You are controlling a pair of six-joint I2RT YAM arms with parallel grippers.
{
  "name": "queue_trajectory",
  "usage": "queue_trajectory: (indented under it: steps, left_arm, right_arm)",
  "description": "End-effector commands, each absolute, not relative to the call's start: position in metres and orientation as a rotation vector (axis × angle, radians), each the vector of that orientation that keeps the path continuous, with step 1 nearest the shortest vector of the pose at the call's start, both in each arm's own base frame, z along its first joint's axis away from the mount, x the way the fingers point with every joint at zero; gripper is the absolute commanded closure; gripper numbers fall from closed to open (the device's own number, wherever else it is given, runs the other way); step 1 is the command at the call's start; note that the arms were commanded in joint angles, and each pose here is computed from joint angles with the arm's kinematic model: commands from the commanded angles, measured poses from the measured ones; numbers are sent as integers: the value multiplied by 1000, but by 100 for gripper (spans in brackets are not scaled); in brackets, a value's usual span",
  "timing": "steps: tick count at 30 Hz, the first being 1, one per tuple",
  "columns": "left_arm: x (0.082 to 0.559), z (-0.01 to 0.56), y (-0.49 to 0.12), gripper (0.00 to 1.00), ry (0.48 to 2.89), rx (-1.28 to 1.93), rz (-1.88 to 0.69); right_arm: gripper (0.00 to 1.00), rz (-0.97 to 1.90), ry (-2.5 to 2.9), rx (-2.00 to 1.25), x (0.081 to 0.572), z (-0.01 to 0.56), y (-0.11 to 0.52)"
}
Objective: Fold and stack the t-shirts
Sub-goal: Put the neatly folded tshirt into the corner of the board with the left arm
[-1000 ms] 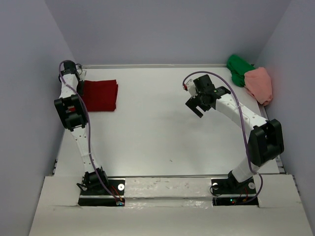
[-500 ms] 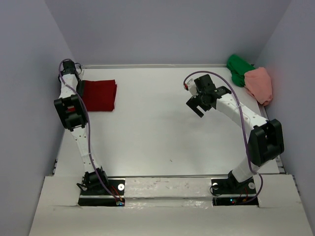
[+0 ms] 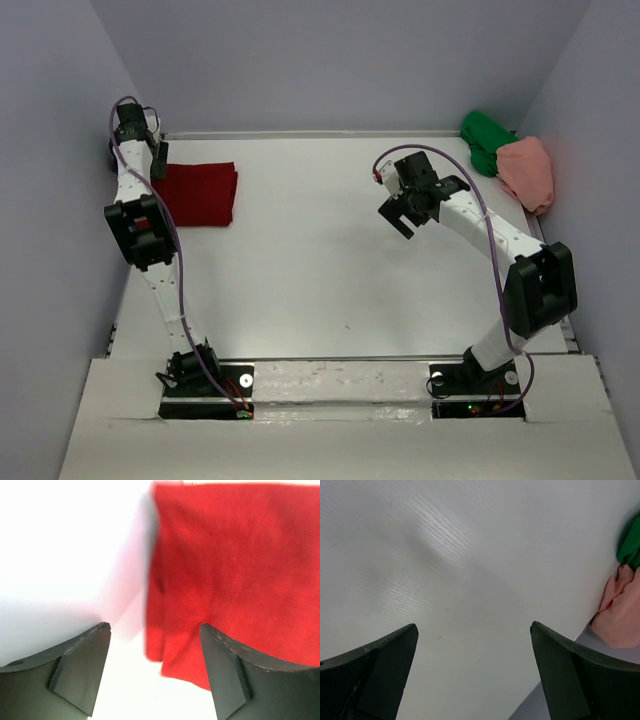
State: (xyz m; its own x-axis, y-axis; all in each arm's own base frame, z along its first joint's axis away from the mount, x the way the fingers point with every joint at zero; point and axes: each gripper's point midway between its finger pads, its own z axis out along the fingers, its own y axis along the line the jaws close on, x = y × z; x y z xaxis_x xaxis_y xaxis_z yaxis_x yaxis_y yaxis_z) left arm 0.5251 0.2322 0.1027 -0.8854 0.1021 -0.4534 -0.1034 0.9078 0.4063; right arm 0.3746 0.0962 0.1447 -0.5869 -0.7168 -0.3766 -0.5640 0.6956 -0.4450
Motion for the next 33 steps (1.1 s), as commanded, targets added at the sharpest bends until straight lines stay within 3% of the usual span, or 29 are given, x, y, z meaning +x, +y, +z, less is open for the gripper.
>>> queue_trajectory:
  steps: [1,5,7,9,10,12,13,15,20,33]
  left_arm:
    - [529,225,228,15,2305,-20,640]
    - [527,217,221,16,2307,-24,595]
    - [528,205,221,25,2328,-22,588]
    - [529,194,218,41,2351,-9,563]
    - [531,184,216,64,2370,-3,546]
    - [532,166,213,92,2394,-1,509]
    - [534,160,212,99,2399,3,494]
    - [538,144,208,100,2413,20,450]
    - [553,122,209,100,2420,26,428]
    - [563,68,232,100,2469,24,497]
  right_arm:
    - [0,-358,2323,-936,380,158,98]
    - [0,-361,2331,-942,381,155,99]
    - [3,-365,2340,-947,383,151,99]
    - [10,-369,2344,-947,384,149,99]
    - [25,-373,2353,-939,385,148,96]
    - [41,-375,2373,-934,385,142,92]
    - [54,-378,2379,-937,385,140,92]
    - [67,-379,2394,-934,385,136,89]
    - [79,-395,2429,-926,385,126,80]
    - [87,-430,2491,-921,386,114,70]
